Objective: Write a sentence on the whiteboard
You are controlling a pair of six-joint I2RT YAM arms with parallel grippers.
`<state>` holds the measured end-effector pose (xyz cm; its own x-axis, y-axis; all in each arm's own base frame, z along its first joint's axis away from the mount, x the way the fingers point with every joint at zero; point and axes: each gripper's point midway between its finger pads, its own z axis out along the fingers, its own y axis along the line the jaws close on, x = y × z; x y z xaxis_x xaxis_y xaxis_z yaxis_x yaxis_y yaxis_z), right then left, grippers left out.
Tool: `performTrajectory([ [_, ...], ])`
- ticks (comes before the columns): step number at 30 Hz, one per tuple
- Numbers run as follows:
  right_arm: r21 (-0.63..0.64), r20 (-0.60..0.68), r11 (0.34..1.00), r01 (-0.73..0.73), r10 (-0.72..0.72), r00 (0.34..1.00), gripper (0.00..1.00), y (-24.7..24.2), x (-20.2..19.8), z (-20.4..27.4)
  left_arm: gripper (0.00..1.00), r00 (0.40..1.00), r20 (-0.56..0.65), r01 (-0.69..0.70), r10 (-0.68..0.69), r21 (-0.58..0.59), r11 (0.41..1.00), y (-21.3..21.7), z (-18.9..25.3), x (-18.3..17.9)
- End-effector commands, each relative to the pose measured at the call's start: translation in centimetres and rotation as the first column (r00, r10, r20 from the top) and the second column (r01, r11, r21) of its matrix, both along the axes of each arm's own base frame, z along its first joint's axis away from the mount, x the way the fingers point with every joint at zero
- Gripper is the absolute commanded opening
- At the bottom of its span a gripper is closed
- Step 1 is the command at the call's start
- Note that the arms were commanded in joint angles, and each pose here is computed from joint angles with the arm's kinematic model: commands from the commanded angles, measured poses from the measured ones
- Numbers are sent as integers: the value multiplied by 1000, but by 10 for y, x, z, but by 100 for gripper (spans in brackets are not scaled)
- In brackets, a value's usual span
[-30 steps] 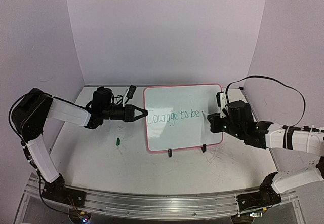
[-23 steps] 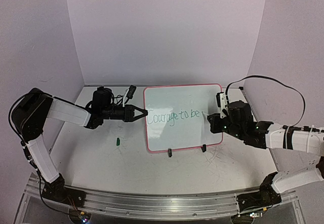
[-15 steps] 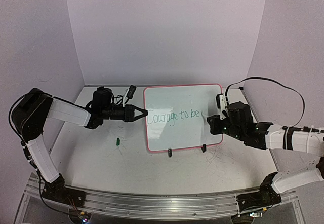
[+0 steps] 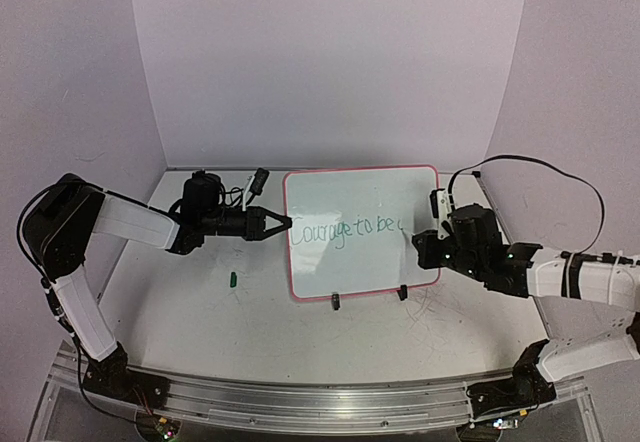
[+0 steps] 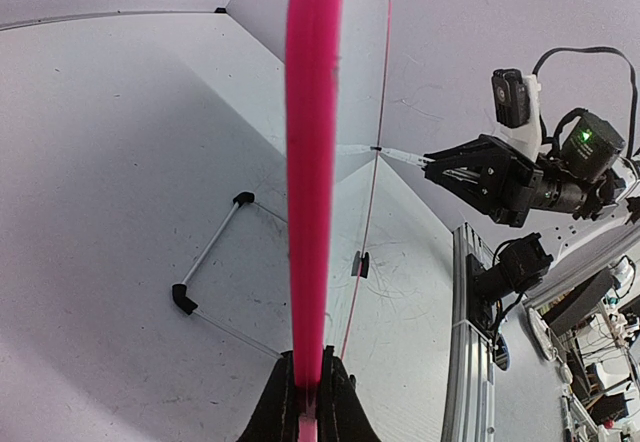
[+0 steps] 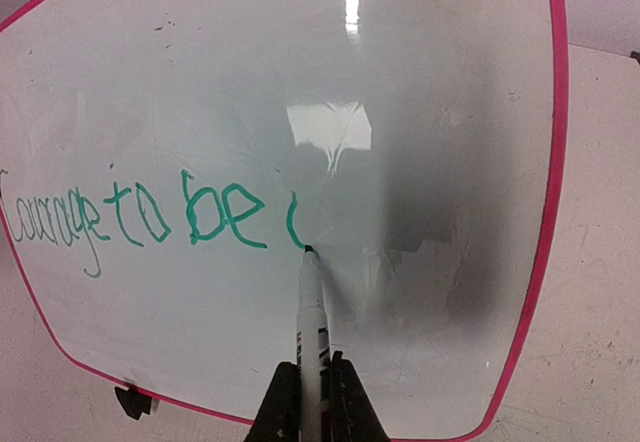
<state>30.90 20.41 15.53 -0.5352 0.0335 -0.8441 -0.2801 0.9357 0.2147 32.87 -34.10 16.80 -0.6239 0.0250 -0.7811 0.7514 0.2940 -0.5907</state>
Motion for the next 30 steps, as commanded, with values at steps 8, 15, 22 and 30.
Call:
performTrajectory([
  [8,17,70,997,75,-76,995,0,-6,16,20,0,999,27,-22,22,11,1000,-3,2,7],
  [15,15,85,996,85,-86,993,0,-5,24,25,0,999,27,-22,22,12,1000,-2,2,5],
  [22,9,96,996,89,-89,991,0,-4,29,29,0,999,27,-23,22,14,1000,-3,1,6],
  [30,3,94,996,92,-92,991,0,-7,28,29,0,999,28,-21,20,13,1000,-3,1,6],
])
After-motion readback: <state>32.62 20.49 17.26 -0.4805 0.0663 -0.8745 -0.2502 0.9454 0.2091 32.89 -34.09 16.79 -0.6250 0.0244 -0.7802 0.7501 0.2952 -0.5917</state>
